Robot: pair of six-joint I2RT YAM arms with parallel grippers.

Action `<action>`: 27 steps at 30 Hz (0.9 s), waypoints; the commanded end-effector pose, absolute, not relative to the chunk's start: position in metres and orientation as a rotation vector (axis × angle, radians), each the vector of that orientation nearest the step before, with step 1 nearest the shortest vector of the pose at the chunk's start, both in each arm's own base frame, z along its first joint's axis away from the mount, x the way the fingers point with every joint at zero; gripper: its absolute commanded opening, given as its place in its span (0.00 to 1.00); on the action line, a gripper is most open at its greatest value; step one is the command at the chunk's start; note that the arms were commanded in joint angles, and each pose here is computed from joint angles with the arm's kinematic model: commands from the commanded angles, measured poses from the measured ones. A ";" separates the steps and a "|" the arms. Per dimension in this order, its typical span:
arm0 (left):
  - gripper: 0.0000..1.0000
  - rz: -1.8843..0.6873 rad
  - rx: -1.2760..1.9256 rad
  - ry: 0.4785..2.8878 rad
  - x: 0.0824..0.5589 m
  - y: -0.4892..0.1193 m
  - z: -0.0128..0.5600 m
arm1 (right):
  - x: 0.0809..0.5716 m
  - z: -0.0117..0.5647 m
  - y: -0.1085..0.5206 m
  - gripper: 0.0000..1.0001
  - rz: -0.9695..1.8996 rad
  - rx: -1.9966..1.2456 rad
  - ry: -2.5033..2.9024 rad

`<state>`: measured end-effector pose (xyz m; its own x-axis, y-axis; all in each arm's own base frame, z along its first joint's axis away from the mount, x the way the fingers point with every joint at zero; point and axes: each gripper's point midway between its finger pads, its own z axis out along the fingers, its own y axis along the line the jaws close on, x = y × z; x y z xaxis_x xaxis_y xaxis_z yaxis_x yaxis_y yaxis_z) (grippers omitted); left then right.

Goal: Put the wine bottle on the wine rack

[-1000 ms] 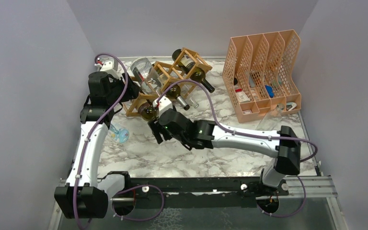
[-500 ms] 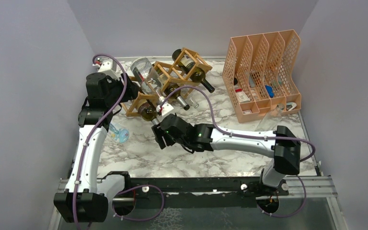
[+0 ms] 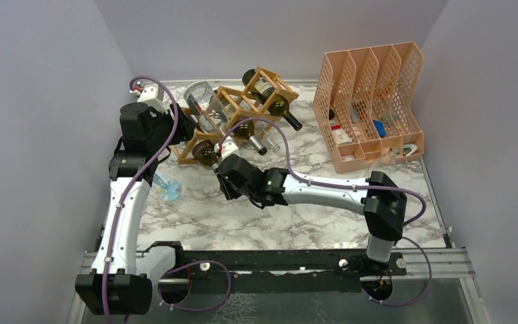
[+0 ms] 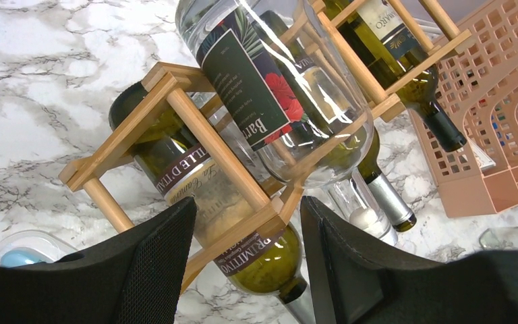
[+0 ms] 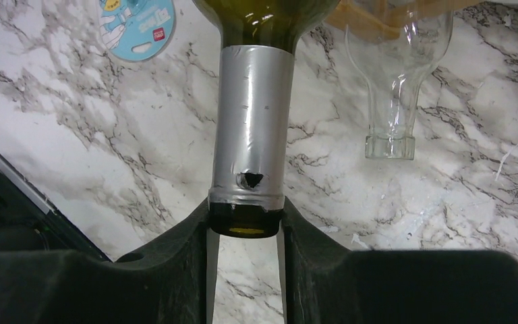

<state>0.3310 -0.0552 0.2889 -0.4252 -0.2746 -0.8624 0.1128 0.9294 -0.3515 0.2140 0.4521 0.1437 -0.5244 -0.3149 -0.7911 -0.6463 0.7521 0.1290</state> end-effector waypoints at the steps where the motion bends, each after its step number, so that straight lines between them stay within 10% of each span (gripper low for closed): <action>1: 0.63 -0.452 -0.073 1.903 0.327 -0.060 0.314 | 0.226 0.164 0.471 0.28 0.578 -0.704 2.075; 13: 0.64 -0.448 -0.047 1.890 0.319 -0.061 0.320 | 0.205 0.186 0.447 0.70 0.630 -0.799 2.050; 27: 0.65 -0.481 -0.003 1.858 0.305 -0.068 0.335 | 0.259 0.295 0.386 0.71 0.600 -0.468 1.893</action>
<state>0.3141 -0.0610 0.3094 -0.3855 -0.2534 -0.8872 0.1737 0.9244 -0.3395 0.2287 0.3927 0.2789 -0.3916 -0.1034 -0.9143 -0.6381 0.7465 0.1888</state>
